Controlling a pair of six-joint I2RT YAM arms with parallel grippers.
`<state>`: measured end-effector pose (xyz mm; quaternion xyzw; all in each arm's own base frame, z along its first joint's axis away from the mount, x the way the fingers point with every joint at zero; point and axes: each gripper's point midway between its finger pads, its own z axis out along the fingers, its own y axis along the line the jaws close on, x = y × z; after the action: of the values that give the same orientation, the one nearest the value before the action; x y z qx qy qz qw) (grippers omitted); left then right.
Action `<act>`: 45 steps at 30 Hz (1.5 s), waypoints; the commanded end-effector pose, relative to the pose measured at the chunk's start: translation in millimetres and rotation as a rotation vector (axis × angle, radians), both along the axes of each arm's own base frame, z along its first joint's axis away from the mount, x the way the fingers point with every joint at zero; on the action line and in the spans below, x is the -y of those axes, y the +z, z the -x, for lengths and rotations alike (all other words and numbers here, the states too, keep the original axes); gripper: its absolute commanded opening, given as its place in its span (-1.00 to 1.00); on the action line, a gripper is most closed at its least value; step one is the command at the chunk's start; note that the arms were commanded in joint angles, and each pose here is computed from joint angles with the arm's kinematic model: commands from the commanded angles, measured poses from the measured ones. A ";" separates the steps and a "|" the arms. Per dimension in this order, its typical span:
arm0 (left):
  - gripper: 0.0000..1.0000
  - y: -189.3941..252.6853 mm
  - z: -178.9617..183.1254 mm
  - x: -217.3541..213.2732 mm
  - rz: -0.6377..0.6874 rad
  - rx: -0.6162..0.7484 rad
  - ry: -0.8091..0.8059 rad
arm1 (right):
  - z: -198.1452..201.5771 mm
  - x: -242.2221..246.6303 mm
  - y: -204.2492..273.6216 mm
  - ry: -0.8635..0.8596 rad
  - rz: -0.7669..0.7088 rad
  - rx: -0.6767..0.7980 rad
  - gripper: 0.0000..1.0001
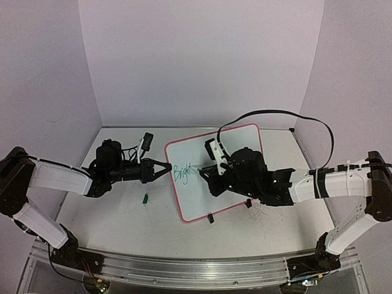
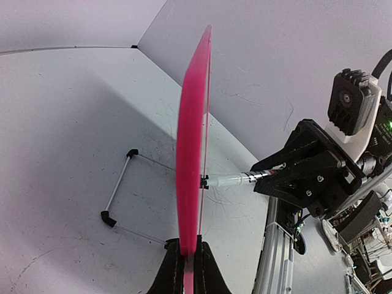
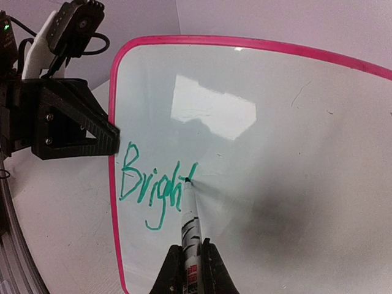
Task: Write a sentence on the whiteboard
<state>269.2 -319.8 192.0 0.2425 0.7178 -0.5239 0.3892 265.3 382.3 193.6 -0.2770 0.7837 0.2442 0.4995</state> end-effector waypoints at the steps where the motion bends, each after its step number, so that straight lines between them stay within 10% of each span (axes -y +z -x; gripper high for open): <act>1: -1.00 24.6 -0.2 1.3 0.034 0.068 -0.008 | -9.4 18.1 21.8 -0.095 -0.026 0.033 -1.00; 45: -1.00 25.9 -1.4 3.2 0.032 0.069 -0.014 | 0.8 4.6 13.5 0.015 -0.031 0.029 -1.00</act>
<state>267.9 -319.8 192.1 0.2450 0.7176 -0.5244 0.3873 256.7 371.1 184.6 -0.2969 0.7812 0.2441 0.4920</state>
